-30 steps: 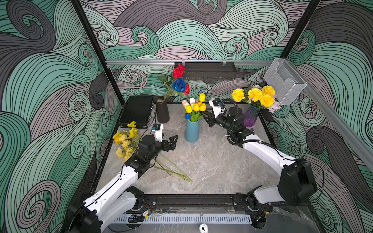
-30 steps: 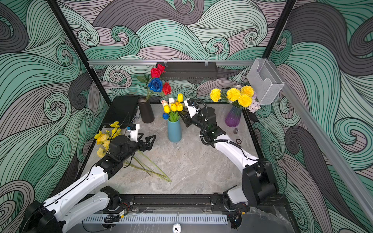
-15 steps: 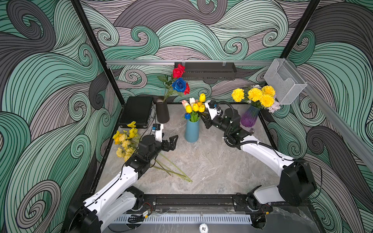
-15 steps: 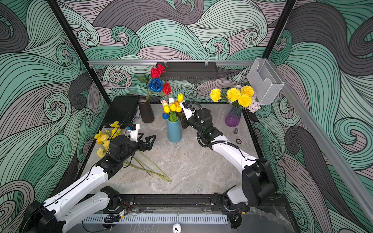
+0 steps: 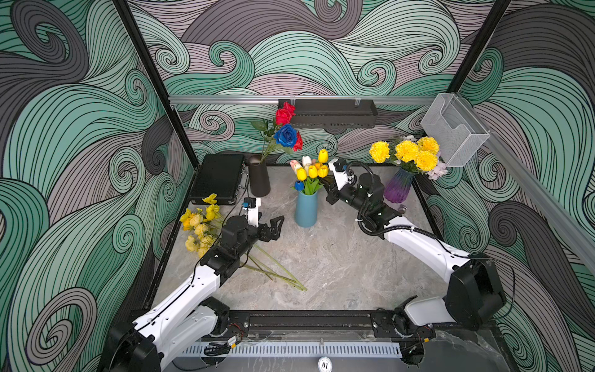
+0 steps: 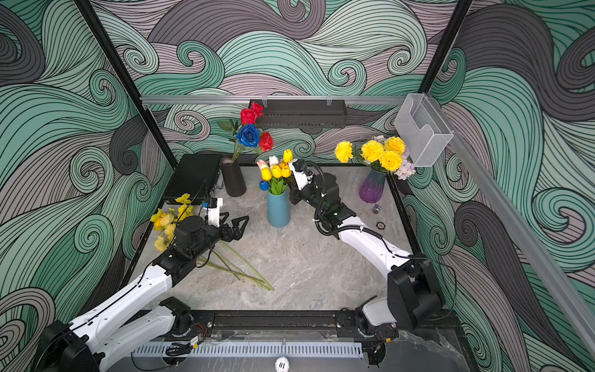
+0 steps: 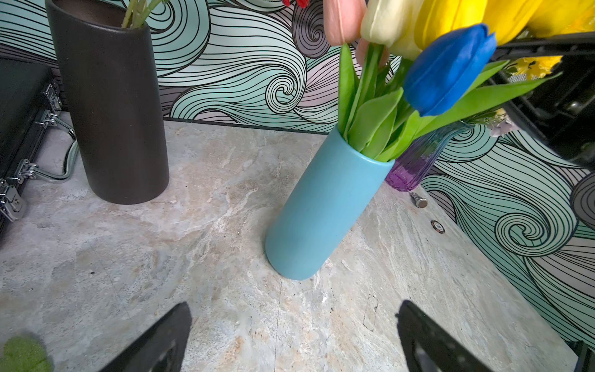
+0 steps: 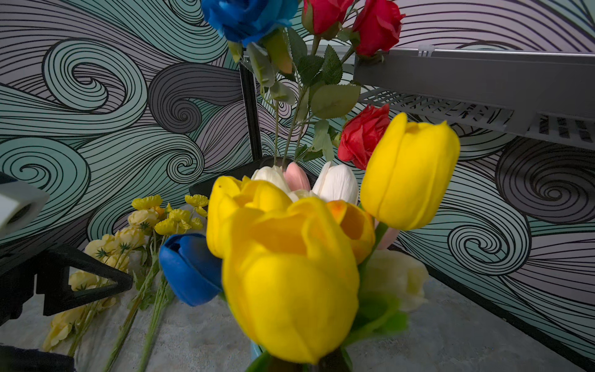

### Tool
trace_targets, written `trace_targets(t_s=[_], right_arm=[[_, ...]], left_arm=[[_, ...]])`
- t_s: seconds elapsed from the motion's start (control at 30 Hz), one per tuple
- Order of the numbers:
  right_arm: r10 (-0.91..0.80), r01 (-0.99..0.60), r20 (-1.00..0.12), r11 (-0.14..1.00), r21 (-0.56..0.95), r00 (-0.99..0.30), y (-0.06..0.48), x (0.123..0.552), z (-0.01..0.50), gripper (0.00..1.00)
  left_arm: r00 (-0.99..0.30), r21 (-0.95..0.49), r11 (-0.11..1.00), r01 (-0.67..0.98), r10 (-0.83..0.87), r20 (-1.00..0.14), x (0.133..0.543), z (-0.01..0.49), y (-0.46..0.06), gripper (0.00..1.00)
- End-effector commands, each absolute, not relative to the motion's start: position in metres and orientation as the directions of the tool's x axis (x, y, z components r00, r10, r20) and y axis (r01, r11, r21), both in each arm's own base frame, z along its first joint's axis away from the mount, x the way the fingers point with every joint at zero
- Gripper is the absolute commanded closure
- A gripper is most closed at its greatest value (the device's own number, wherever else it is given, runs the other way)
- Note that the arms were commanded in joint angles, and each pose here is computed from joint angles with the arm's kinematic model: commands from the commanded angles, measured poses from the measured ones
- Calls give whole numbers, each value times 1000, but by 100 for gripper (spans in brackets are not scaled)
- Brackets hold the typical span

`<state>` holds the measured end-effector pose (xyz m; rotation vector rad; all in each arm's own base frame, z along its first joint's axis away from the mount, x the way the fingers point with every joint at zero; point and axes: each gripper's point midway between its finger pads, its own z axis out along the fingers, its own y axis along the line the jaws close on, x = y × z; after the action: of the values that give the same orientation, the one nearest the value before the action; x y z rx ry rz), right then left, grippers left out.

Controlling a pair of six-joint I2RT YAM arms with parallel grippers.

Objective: Pick out yellow flowers from the vase
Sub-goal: Pick up the flower from the vase.

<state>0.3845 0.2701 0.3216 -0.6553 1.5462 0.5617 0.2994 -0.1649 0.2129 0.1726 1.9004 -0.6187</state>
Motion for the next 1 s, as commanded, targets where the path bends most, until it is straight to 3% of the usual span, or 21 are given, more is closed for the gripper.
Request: trace_targets(t_s=[0.0, 0.43, 0.97], right_arm=[[-19, -667, -1000, 744, -29, 23, 258, 376, 361, 98], [58, -568, -998, 821, 51, -5, 217, 356, 418, 100], [40, -524, -999, 851, 31, 5, 160, 275, 475, 100]], left_arm=[[-394, -333, 843, 423, -160, -905, 297, 222, -169, 2], [-395, -331, 790, 516, -123, -910, 293, 245, -190, 2], [-291, -188, 721, 666, 20, -956, 283, 305, -239, 7]])
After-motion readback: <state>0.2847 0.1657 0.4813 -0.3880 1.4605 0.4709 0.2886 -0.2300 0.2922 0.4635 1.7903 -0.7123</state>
